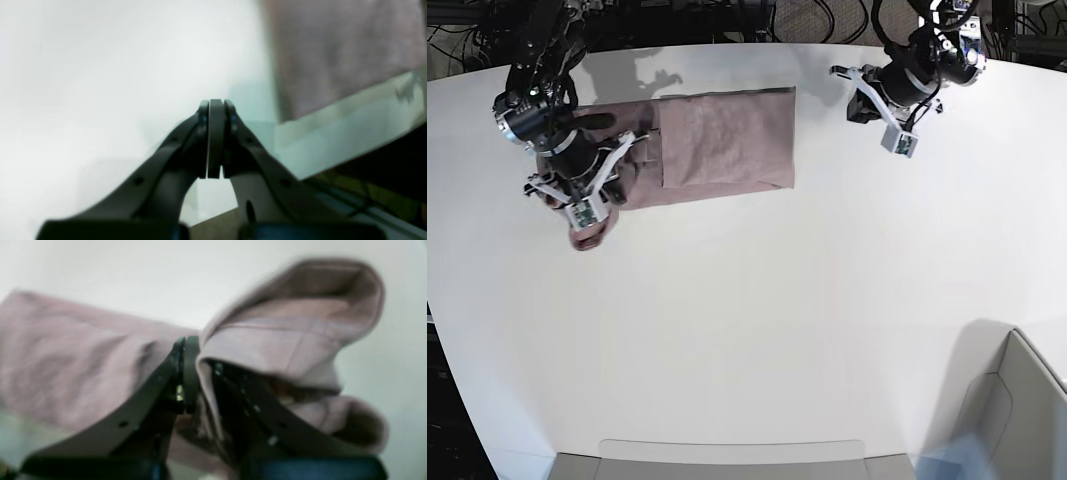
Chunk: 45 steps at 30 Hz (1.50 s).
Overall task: Fold the T-shirt properly
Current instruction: 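Release the left gripper and carry the other strip end over with the right gripper, then press and flatten the folded bundle with the right gripper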
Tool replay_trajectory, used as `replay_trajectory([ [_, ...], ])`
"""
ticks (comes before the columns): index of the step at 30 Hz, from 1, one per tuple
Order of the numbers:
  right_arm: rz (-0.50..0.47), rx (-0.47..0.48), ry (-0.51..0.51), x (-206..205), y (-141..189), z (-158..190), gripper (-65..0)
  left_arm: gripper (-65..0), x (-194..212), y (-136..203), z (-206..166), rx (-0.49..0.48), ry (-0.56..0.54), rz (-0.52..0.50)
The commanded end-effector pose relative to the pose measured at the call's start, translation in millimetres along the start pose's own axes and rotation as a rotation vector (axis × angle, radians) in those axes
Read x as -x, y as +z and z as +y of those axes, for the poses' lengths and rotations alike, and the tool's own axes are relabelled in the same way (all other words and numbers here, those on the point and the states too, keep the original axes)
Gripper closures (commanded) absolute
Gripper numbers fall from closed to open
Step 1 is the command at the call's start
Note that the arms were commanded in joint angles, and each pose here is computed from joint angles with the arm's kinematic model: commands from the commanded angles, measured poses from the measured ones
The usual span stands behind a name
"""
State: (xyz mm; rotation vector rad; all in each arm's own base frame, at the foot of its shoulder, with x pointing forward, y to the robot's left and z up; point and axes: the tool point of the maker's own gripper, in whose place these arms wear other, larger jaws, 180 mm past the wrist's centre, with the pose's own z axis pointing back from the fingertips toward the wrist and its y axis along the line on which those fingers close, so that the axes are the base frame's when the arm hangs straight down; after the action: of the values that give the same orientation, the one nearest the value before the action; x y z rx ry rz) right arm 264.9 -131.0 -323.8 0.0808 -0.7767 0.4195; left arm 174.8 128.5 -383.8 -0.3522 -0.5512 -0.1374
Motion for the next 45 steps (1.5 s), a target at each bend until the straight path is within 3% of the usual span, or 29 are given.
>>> replay_trajectory([
  [1, -0.045, -0.002, 0.013, -12.3, 2.3, 2.0, 0.0, 0.0, -11.5, 5.3, 5.5, -0.012, -0.003, -0.044],
  [6, -0.066, -0.104, 0.021, -23.4, -6.1, 45.1, 0.0, 0.0, -12.7, 12.7, 23.8, -0.063, 0.022, -0.057],
  [13, -0.089, -0.207, -0.021, -46.8, -13.7, 101.5, 0.0, 0.0, -12.5, 12.2, 22.8, -0.06, 0.019, -0.056],
  [22, -0.113, -0.207, 0.144, -60.7, -22.6, 150.0, 0.0, 0.0, -10.1, 10.3, 26.2, -0.063, 0.03, -0.048],
  [30, -0.019, -0.269, 0.274, -38.1, -48.9, 190.4, 0.0, 0.0, -10.0, 9.1, 25.8, -0.061, 0.031, -0.048],
  [34, -0.047, -0.315, 0.311, -43.2, -41.3, 211.0, -17.8, 0.0, -10.8, 9.7, 27.2, -0.065, 0.032, -0.051],
  [37, -0.091, -0.342, 0.342, -52.1, -29.8, 222.9, -26.5, 0.0, -10.4, 9.5, 27.4, -0.065, 0.033, -0.05],
  [43, -0.167, -0.325, 0.335, -72.2, -13.8, 217.3, -29.6, 0.0, -10.7, 8.4, 25.2, -0.059, 0.032, -0.05],
  [45, -0.191, -0.268, 0.302, -80.5, -10.3, 194.1, -29.5, 0.0, -10.7, 8.3, 24.9, -0.058, 0.033, -0.05],
])
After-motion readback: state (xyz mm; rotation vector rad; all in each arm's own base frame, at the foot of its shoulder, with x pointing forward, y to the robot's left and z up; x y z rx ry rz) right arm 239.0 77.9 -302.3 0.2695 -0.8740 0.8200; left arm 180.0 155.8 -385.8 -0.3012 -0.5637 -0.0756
